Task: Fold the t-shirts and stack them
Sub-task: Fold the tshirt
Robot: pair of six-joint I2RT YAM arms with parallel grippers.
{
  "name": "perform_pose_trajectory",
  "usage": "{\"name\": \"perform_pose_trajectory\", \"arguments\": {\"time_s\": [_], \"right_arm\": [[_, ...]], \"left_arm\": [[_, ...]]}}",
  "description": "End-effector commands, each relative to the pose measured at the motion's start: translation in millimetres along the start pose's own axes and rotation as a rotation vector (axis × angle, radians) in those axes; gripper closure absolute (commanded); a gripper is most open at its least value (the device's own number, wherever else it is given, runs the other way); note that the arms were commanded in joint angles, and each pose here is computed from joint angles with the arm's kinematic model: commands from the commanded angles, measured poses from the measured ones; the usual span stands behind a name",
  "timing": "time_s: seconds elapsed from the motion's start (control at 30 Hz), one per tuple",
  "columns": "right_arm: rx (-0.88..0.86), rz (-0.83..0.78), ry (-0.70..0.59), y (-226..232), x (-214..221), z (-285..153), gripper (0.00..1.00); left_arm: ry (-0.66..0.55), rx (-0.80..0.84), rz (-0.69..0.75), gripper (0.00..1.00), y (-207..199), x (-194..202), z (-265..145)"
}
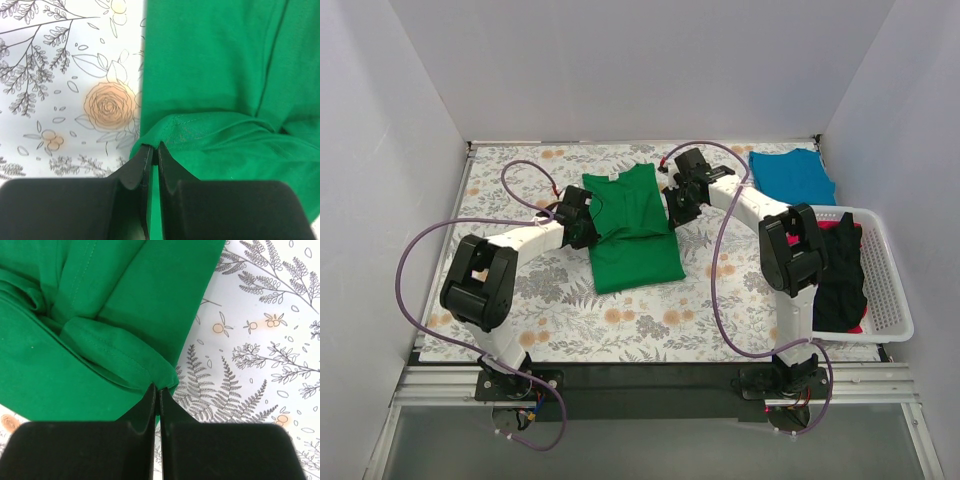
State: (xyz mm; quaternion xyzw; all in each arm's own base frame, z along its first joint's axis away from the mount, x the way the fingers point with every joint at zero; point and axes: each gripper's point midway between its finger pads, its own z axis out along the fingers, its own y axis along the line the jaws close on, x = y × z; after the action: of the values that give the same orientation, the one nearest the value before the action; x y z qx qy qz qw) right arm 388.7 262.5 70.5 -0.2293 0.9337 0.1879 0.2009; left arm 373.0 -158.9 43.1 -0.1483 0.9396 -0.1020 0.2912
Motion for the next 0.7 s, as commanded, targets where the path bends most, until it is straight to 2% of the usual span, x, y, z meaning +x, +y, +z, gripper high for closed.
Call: {"name": "perform_pose_trajectory", "arguments": {"time_s": [0.0,0.07,0.17,0.2,0.27,0.3,0.4,0.47,0.57,0.67], "right_arm": [[0.008,-0.018,-0.055,-6,-14,6,0.99],[0.016,-0.015,-0.053,-7,-14,7,0.99],[0.015,-0.015,-0.071,-5,-19,2,0.87],[0.012,-0.018,-0.082,-3,-23,-3,0.79],[0.012,-0.018,-0.106,-1,-31,-11,0.72],[0.013,-0.022,-0.133,2,-37,-21,0.65],[0.018,-0.026,-0.192,8,-51,-44,0.54],[0.002,-0.032,-0.217,18,-53,-57,0.54],[-0.048,-0.036,-0.216,36,-46,-62,0.55],[-0.111,-0.046,-0.193,53,-32,-56,0.57]], "left_arm": [[-0.043,-0.008,-0.008,1.00,2,-9,8],[-0.044,-0.005,-0.013,0.96,1,-10,9],[-0.065,0.003,-0.015,0.87,-3,-17,5],[-0.078,-0.001,-0.016,0.77,-2,-21,2],[-0.112,0.014,-0.017,0.66,-8,-32,-9],[-0.121,0.017,-0.016,0.54,-8,-35,-14],[-0.171,0.046,-0.019,0.40,-16,-52,-41],[-0.203,0.086,-0.027,0.38,-25,-60,-64],[-0.213,0.140,-0.017,0.37,-38,-51,-89],[-0.165,0.189,0.002,0.38,-50,-20,-98]]}}
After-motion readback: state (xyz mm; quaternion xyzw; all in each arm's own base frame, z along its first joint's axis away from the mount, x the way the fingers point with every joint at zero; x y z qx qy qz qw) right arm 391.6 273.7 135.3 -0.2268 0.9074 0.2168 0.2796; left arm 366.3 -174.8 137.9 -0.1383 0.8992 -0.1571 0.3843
